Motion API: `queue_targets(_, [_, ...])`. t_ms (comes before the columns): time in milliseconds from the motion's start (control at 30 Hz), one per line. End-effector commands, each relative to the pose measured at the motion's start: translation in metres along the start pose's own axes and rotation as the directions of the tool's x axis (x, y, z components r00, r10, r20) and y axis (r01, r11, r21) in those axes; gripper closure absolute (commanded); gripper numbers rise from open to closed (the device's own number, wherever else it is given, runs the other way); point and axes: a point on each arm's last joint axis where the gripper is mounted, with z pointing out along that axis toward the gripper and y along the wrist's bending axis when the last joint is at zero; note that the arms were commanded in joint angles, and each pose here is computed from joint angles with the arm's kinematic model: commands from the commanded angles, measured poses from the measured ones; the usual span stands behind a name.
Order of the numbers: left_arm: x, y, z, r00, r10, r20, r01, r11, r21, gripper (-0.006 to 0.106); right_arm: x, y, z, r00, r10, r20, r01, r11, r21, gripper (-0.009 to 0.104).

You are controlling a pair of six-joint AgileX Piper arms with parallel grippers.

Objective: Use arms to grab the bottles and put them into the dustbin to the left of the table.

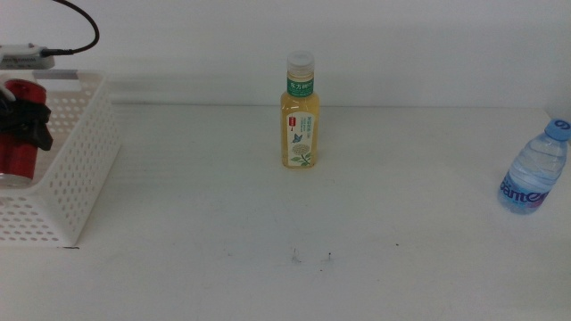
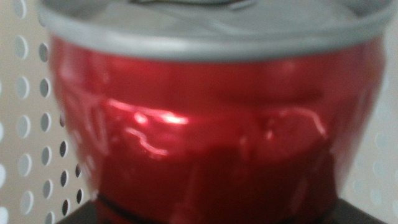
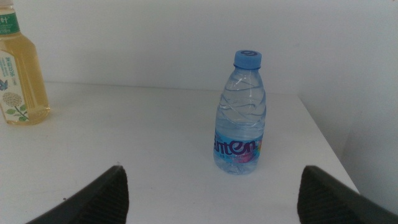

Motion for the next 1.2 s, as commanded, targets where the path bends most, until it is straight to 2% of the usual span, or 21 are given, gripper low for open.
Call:
queue_targets(0, [-0.005, -0.002, -0.010, 0.999, -0.006, 0.045, 0.006, 1.000, 0.004, 0.044, 0.000, -0.001, 0.000, 1.000, -0.007, 0.013, 0.007, 1.000, 0.010, 0.006])
queue_targets(33, [-0.005, -0.003, -0.010, 0.999, -0.001, 0.037, 0.001, 1.000, 0.007, 0.032, 0.000, -0.001, 0.000, 1.000, -0.007, 0.013, 0.007, 1.000, 0.010, 0.006])
queue_targets(133, [-0.006, -0.009, -0.012, 0.999, 0.010, 0.031, -0.010, 1.000, 0.006, 0.010, 0.000, -0.001, 0.000, 1.000, -0.007, 0.013, 0.007, 1.000, 0.010, 0.006])
queue_targets(167, [-0.005, -0.011, -0.012, 1.000, 0.020, 0.022, -0.021, 1.000, 0.002, 0.007, 0.000, -0.001, 0.000, 1.000, -0.007, 0.013, 0.007, 1.000, 0.010, 0.006])
queue_targets(267, [-0.006, -0.021, -0.021, 0.998, 0.070, 0.003, -0.070, 0.997, -0.039, 0.007, 0.000, -0.001, 0.000, 1.000, -0.007, 0.013, 0.007, 1.000, 0.010, 0.006])
queue_targets(433, [-0.006, -0.040, -0.056, 0.997, 0.070, 0.016, -0.068, 0.990, -0.120, 0.007, 0.000, -0.001, 0.000, 1.000, -0.007, 0.013, 0.007, 1.000, 0.010, 0.006])
queue_targets(533, [-0.003, -0.055, -0.087, 0.996, 0.070, 0.061, -0.062, 0.991, -0.121, 0.007, 0.000, -0.001, 0.000, 1.000, -0.007, 0.013, 0.007, 1.000, 0.010, 0.006])
queue_targets(733, [0.006, -0.103, -0.139, 0.981, 0.124, 0.150, -0.122, 0.992, -0.025, 0.007, 0.000, -0.001, 0.000, 1.000, -0.007, 0.013, 0.007, 1.000, 0.010, 0.006])
queue_targets(867, [0.015, -0.135, -0.162, 0.973, 0.098, 0.207, -0.110, 0.993, 0.045, 0.007, 0.000, -0.001, 0.000, 1.000, -0.007, 0.013, 0.007, 1.000, 0.010, 0.006])
queue_targets(1000, [0.036, -0.167, -0.169, 0.970, 0.135, 0.202, -0.160, 0.981, 0.111, 0.007, 0.000, -0.001, 0.000, 1.000, -0.007, 0.013, 0.007, 1.000, 0.010, 0.006])
queue_targets(1167, [0.063, -0.205, -0.169, 0.938, 0.159, 0.308, -0.210, 0.968, 0.140, 0.007, 0.000, -0.001, 0.000, 1.000, -0.007, 0.013, 0.007, 1.000, 0.010, 0.006])
